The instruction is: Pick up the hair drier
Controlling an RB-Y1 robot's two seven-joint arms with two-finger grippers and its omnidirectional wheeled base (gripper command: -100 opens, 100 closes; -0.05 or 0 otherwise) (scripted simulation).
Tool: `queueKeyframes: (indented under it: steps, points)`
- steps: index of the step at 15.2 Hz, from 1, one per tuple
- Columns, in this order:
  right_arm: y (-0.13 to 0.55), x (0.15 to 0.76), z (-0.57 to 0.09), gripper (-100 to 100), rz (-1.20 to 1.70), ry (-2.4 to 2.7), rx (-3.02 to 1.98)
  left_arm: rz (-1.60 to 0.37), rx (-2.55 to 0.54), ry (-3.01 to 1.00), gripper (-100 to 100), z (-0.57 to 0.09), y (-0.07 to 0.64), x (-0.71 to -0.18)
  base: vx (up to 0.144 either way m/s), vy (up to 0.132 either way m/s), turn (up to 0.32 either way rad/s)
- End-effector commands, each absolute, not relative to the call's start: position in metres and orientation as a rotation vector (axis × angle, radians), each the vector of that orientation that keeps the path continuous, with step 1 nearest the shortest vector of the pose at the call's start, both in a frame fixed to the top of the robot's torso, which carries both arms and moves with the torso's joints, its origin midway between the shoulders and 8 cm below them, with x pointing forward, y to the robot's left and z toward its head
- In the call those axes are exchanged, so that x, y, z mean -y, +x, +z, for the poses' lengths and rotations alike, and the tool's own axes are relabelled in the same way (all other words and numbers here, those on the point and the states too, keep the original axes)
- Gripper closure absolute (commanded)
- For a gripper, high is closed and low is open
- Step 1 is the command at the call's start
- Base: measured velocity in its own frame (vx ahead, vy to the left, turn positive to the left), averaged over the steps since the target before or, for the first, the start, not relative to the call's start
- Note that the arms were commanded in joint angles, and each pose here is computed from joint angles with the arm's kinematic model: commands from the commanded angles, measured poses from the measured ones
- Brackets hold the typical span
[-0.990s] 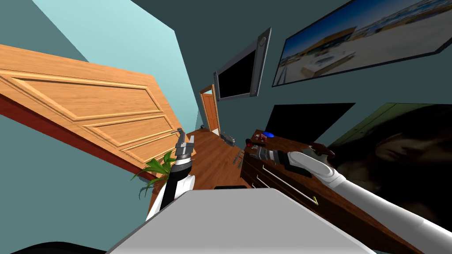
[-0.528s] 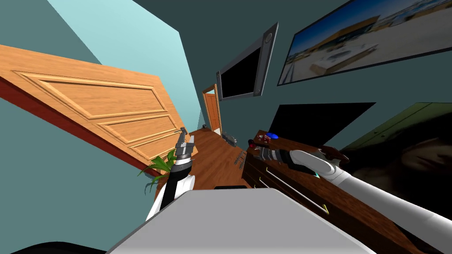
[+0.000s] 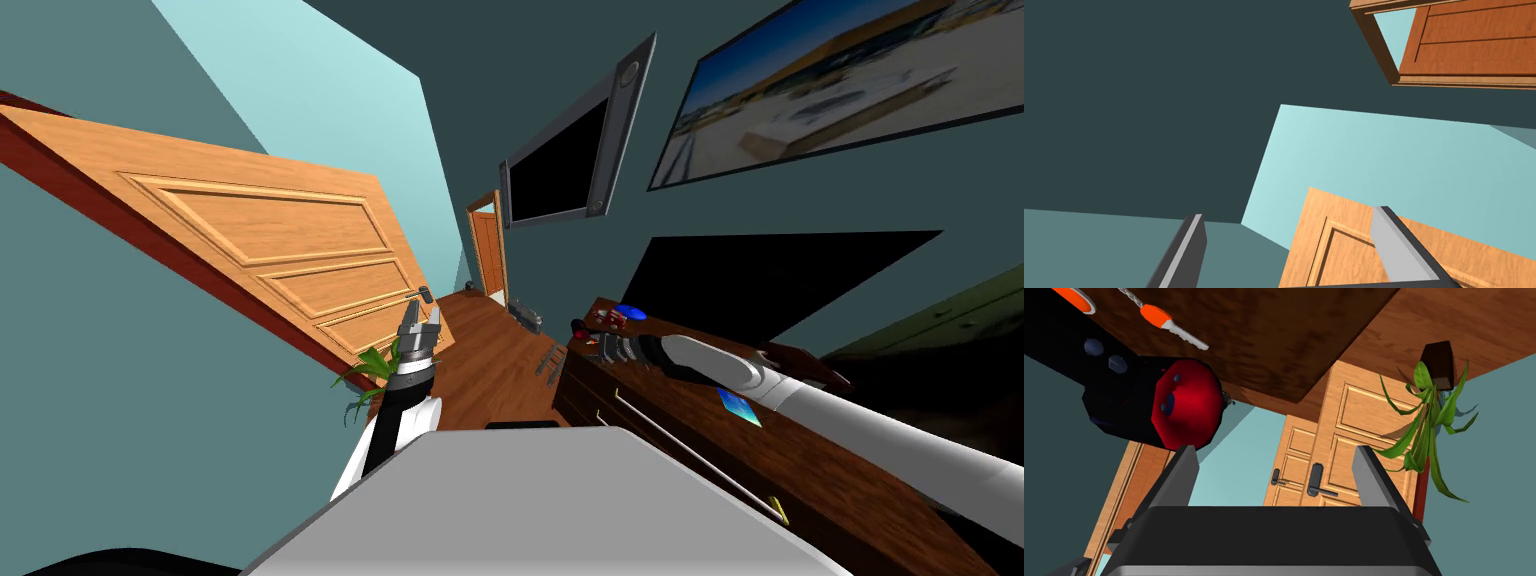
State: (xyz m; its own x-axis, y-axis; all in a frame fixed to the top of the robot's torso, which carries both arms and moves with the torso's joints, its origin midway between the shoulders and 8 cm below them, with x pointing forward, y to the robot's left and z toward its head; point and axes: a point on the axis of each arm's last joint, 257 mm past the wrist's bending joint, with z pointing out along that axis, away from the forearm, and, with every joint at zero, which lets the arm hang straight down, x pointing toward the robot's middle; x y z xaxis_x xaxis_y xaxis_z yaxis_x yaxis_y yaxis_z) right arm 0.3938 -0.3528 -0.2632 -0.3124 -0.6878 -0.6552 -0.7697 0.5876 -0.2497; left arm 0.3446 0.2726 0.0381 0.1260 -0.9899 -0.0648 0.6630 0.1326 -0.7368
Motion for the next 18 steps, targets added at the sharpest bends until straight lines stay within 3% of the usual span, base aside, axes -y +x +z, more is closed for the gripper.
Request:
queueKeyframes:
  steps: [1,18]
  points:
    - [0.394,0.372,-0.267,-100,0.076,-1.191,-2.099,-1.327,-0.645,-0.632,0,0.038,0.345,-0.273,0.025,0.031,0.112]
    - [0.368,0.54,-0.275,-100,-0.444,-1.434,-2.369,-1.327,-0.645,-0.632,0,0.038,0.345,-0.273,0.038,0.033,0.116]
